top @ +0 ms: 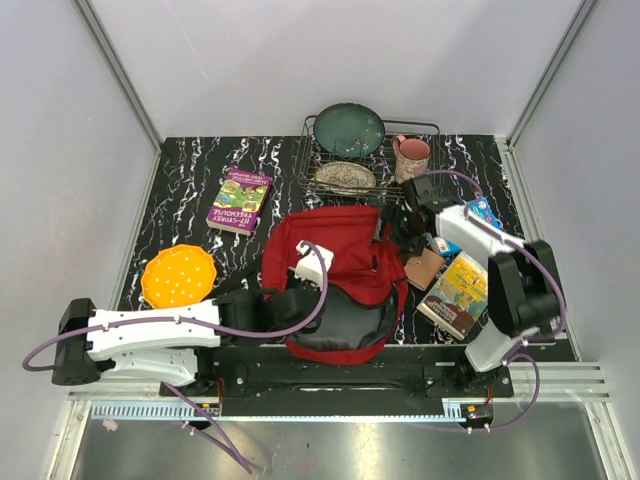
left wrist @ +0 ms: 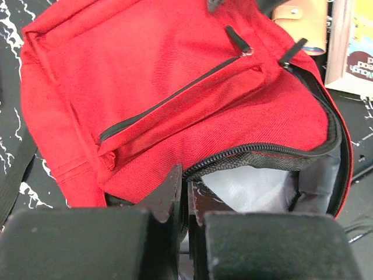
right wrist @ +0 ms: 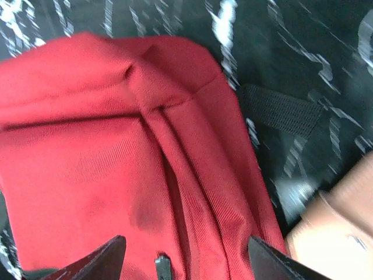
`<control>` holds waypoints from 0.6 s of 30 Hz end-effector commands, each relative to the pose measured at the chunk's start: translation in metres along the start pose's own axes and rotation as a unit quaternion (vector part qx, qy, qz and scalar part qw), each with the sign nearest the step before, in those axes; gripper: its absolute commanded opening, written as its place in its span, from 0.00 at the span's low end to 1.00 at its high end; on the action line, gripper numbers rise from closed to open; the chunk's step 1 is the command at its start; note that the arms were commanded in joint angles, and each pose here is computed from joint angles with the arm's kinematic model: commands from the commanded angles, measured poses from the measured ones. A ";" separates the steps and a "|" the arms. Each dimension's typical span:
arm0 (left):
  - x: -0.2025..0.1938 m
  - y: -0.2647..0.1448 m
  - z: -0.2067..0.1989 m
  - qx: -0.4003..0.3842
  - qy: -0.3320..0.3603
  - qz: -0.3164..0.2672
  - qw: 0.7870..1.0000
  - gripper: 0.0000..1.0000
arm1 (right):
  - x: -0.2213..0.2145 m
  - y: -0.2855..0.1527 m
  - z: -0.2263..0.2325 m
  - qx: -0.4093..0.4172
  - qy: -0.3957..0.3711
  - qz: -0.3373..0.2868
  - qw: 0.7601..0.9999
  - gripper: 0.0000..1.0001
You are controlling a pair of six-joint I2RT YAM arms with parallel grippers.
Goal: Pack the student bag
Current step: Adjust the student bag at the center of the board.
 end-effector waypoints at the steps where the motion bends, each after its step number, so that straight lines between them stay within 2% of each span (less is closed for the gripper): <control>1: 0.016 0.006 0.000 0.005 -0.054 -0.006 0.999 0.00 | 0.039 0.015 0.056 0.115 -0.038 0.005 0.993 0.88; 3: 0.015 0.011 0.008 0.018 -0.066 0.001 0.998 0.00 | 0.044 0.029 0.066 0.133 -0.039 0.025 0.990 0.86; 5: 0.014 0.015 0.015 0.026 -0.079 0.009 0.996 0.00 | 0.054 0.025 0.083 0.167 -0.052 0.032 0.984 0.86; 8: 0.015 0.017 0.020 0.028 -0.089 0.012 0.996 0.00 | 0.064 0.018 0.084 0.143 -0.058 0.006 0.988 0.87; 9: 0.015 0.017 0.022 0.028 -0.090 0.012 0.995 0.00 | 0.072 0.008 0.077 0.108 -0.057 -0.035 0.992 0.88; 12: 0.015 0.020 0.025 0.033 -0.098 0.014 0.995 0.00 | 0.070 -0.025 0.055 0.047 -0.053 -0.096 0.993 0.93; 13: 0.014 0.021 0.026 0.034 -0.101 0.016 0.994 0.00 | 0.074 -0.034 0.041 0.005 -0.041 -0.134 0.990 0.94; 16: 0.014 0.028 0.027 0.031 -0.106 0.020 0.994 0.00 | 0.058 -0.067 0.001 -0.072 0.003 -0.191 0.979 1.00; 18: 0.016 0.032 0.028 0.030 -0.107 0.018 0.994 0.00 | 0.045 -0.084 -0.031 -0.100 0.050 -0.211 0.971 1.00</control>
Point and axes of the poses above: each gripper's point midway between its finger pads, its own y axis out along the fingers, its own z axis along the line the jaws close on, x = y × z, the point moved 5 cm from there along -y, back along the fingers, and after that the axes turned 5 degrees about y, right-handed, at the moved point
